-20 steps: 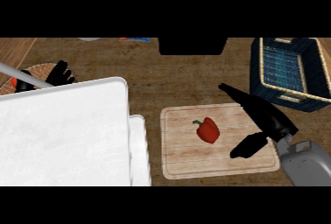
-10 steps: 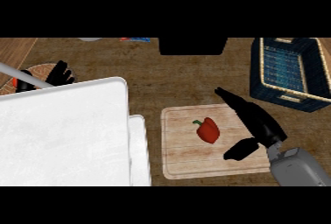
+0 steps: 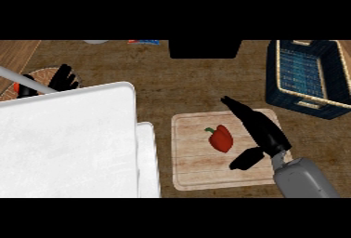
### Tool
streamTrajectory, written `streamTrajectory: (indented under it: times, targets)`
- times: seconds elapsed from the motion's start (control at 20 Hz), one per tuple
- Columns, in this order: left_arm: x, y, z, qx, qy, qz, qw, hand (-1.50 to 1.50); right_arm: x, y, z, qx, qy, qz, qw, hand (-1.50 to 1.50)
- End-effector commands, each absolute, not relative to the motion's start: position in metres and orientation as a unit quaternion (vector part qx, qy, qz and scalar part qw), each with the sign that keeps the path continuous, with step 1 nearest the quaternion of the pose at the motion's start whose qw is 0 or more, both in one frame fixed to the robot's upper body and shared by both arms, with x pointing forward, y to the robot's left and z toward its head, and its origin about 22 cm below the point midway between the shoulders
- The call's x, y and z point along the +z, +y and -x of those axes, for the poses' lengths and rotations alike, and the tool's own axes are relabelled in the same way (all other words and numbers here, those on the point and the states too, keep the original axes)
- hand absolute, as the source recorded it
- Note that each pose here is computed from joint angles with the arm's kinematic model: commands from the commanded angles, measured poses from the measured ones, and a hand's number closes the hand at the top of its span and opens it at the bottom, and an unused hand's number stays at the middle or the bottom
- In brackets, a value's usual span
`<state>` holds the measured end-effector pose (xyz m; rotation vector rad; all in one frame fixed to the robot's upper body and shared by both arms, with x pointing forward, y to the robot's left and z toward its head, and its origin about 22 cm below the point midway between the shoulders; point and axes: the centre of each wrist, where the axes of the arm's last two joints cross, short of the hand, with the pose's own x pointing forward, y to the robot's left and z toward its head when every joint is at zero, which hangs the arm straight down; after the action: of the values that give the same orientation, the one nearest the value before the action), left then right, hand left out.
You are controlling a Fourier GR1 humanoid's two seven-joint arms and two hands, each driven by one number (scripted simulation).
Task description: Pick the bell pepper from the cutting board and place it in the basket
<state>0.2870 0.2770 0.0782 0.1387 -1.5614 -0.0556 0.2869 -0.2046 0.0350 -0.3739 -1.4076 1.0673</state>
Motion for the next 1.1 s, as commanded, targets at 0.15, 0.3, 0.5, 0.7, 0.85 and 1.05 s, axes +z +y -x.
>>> streamTrajectory:
  times: [0.15,0.3,0.5,0.7,0.85,1.05]
  targets:
    - [0.055,0.285,-0.27,-0.023,-0.678,-0.126,0.723,0.0,0.013,-0.19,-0.287,0.481,-0.59,0.194,0.619,-1.5]
    - [0.052,0.292,-0.278,-0.016,-0.69,-0.128,0.713,0.0,0.013,-0.196,-0.276,0.485,-0.579,0.201,0.624,-1.5]
    - [0.053,0.286,-0.295,-0.011,-0.681,-0.126,0.721,0.0,0.007,-0.196,-0.291,0.484,-0.588,0.195,0.618,-1.5]
    - [0.046,0.275,-0.293,-0.024,-0.69,-0.125,0.713,0.0,-0.001,-0.186,-0.287,0.49,-0.581,0.197,0.619,-1.5]
    - [0.06,0.299,-0.293,-0.011,-0.684,-0.131,0.717,0.0,-0.009,-0.186,-0.296,0.492,-0.576,0.196,0.622,-1.5]
    - [0.066,0.304,-0.287,-0.015,-0.681,-0.13,0.721,0.0,-0.014,-0.171,-0.298,0.502,-0.571,0.2,0.618,-1.5]
